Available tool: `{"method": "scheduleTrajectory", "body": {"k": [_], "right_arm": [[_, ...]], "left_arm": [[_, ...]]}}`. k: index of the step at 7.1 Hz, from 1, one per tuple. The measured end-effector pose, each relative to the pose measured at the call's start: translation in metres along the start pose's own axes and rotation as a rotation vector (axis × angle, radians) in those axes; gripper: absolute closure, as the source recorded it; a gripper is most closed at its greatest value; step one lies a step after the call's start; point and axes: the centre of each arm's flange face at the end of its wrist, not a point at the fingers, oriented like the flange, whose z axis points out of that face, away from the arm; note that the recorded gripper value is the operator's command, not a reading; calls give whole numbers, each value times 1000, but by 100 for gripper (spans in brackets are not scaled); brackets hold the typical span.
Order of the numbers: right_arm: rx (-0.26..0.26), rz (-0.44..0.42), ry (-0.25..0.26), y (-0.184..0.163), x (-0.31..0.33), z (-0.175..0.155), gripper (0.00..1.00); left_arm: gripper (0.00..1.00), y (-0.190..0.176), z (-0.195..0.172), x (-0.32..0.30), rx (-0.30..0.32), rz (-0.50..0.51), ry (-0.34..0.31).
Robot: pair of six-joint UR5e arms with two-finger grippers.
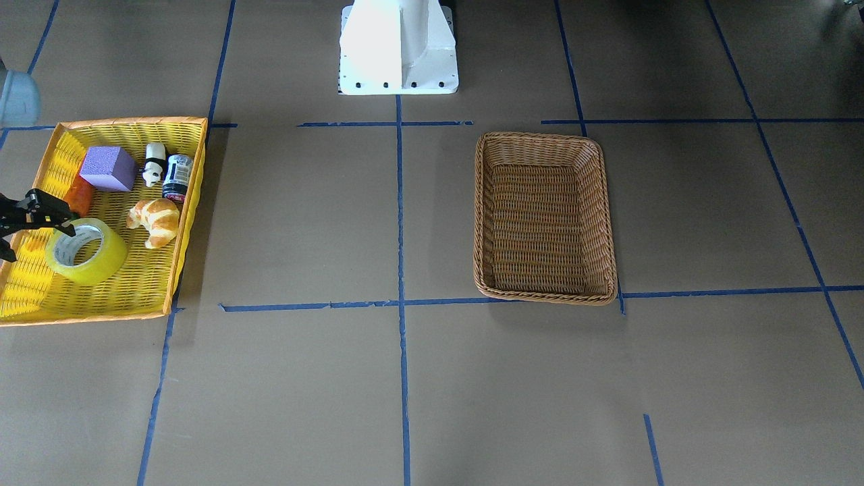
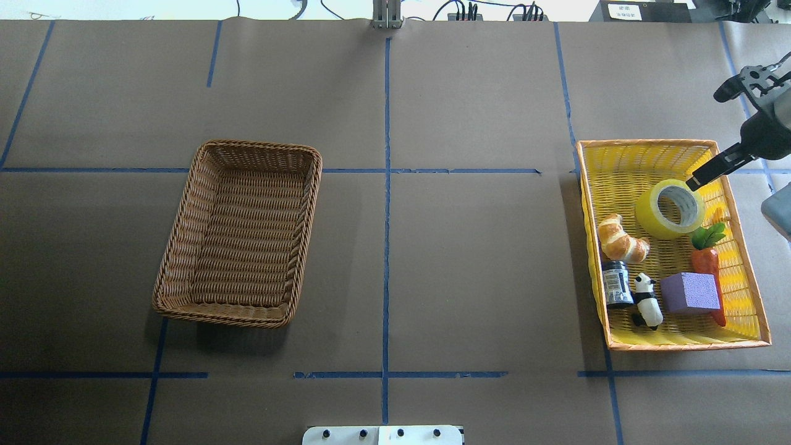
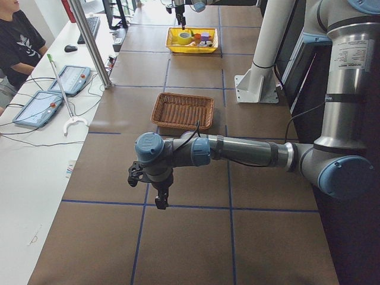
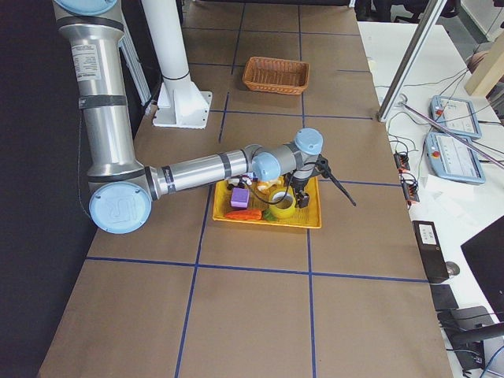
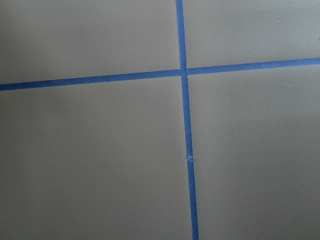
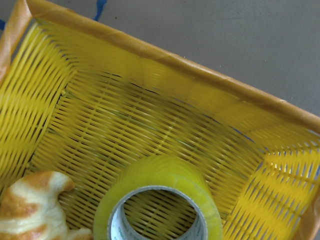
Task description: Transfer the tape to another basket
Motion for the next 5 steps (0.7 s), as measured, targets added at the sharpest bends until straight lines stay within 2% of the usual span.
{"method": "scheduleTrajectory", "body": {"k": [3, 4, 5], "right_arm": [[-26, 15, 40, -3, 4, 24, 12], [-27, 11, 41, -3, 12, 35, 21], [-21, 5, 40, -2, 19, 45, 47]], "left_arm": [[0, 0, -3, 3, 5, 4, 2], [0, 0, -3, 3, 5, 4, 2], [0, 0, -3, 4, 5, 4, 2]]}}
